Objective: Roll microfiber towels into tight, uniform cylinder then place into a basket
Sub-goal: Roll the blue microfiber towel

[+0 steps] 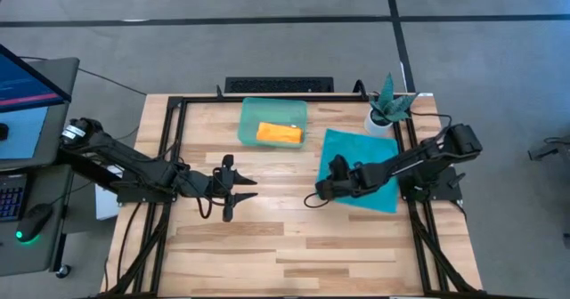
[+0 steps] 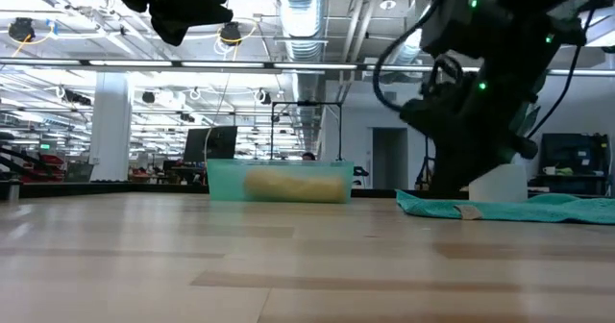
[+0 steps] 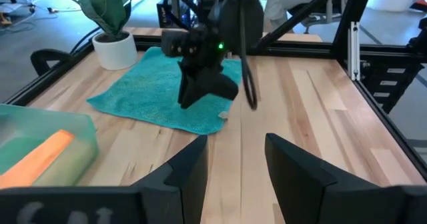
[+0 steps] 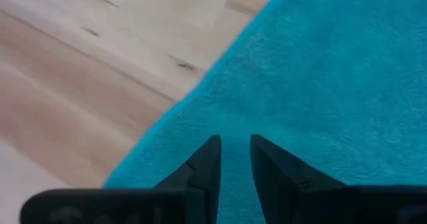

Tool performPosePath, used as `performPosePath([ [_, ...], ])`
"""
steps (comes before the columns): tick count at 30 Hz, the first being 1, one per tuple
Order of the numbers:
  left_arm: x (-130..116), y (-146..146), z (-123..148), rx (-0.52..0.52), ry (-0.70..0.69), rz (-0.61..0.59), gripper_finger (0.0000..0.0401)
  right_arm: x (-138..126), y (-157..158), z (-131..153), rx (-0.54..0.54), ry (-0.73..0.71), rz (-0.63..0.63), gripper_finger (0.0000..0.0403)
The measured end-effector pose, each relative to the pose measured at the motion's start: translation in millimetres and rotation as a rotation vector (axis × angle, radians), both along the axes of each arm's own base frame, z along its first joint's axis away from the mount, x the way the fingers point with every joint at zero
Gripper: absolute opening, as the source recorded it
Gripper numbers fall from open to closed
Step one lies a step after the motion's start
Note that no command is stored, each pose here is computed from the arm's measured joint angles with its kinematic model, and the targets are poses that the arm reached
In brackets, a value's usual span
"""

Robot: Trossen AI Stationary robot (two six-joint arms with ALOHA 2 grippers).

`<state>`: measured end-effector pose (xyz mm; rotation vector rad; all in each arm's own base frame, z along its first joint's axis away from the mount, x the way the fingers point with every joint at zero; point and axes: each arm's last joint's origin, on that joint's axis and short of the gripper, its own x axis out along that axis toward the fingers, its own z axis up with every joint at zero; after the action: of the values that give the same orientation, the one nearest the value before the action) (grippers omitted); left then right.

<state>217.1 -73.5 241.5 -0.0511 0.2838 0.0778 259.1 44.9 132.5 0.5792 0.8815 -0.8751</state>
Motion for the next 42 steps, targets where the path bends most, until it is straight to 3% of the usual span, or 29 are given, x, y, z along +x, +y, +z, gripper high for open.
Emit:
performPosePath([
  [9,-1,1,-2,0.004,0.021,0.002,0.0141,29,-16,-25,0.07,0.045,0.008,0.0102],
  [17,-1,1,-2,0.005,0.024,0.003,0.0141,60,11,-2,0.201,-0.024,0.182,0.0102],
  [24,-1,1,-2,0.005,0.023,0.003,0.0141,67,31,9,0.236,-0.073,0.254,0.0102],
  [32,-1,1,-2,0.026,0.028,-0.003,0.0141,81,32,29,0.132,-0.078,0.435,0.0102],
  [36,2,0,-8,0.078,0.061,-0.018,0.0141,87,47,50,0.087,-0.063,0.543,0.0102],
  [42,19,-7,-30,0.229,0.123,-0.065,0.0141,81,73,79,-0.093,0.032,0.554,0.0102],
])
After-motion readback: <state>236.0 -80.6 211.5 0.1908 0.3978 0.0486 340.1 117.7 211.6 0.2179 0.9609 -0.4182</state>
